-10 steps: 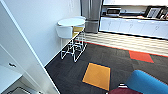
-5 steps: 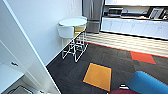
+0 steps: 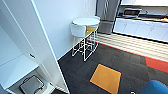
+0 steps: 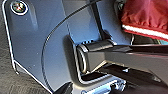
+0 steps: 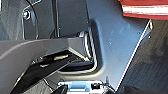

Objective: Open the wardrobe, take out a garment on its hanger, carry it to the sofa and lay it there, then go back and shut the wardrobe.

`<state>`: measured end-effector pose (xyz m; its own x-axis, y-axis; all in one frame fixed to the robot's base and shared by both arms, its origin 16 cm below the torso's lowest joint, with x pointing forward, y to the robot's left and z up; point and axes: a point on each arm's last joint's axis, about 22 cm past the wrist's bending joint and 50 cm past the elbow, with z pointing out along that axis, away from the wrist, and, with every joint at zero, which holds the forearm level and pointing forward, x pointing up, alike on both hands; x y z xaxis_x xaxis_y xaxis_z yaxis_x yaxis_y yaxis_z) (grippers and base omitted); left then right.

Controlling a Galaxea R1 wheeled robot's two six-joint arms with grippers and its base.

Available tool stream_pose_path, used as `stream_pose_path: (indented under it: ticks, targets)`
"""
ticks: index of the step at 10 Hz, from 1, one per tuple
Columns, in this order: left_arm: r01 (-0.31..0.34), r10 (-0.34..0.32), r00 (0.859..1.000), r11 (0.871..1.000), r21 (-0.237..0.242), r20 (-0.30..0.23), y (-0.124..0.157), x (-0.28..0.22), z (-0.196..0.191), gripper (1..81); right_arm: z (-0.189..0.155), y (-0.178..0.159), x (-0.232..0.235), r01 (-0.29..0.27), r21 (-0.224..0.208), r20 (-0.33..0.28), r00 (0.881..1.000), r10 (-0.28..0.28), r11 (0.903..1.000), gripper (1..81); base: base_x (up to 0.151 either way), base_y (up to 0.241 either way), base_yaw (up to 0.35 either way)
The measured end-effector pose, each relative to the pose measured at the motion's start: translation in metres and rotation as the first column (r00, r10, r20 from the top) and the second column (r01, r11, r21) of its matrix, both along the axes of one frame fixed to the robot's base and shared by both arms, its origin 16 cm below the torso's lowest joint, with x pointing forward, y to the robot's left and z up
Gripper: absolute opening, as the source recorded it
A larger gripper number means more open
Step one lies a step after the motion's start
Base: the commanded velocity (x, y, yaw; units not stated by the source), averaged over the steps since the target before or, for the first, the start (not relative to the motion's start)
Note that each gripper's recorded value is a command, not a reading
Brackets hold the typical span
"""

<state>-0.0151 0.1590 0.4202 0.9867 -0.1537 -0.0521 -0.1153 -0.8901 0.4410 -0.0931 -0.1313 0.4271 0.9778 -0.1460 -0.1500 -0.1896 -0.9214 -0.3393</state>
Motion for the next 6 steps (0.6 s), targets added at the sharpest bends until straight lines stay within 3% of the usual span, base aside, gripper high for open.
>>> stream_pose_path:
  ticks: [6]
  targets:
    - [0.001, -0.001, 1.000, 1.000, 0.011, -0.005, 0.002, -0.004, -0.001, 81.1, 0.001, -0.001, -0.005, -0.003, 0.000, -0.009, 1.000, 0.003, 1.0000, 81.1, 0.000, 0.000, 0.330]
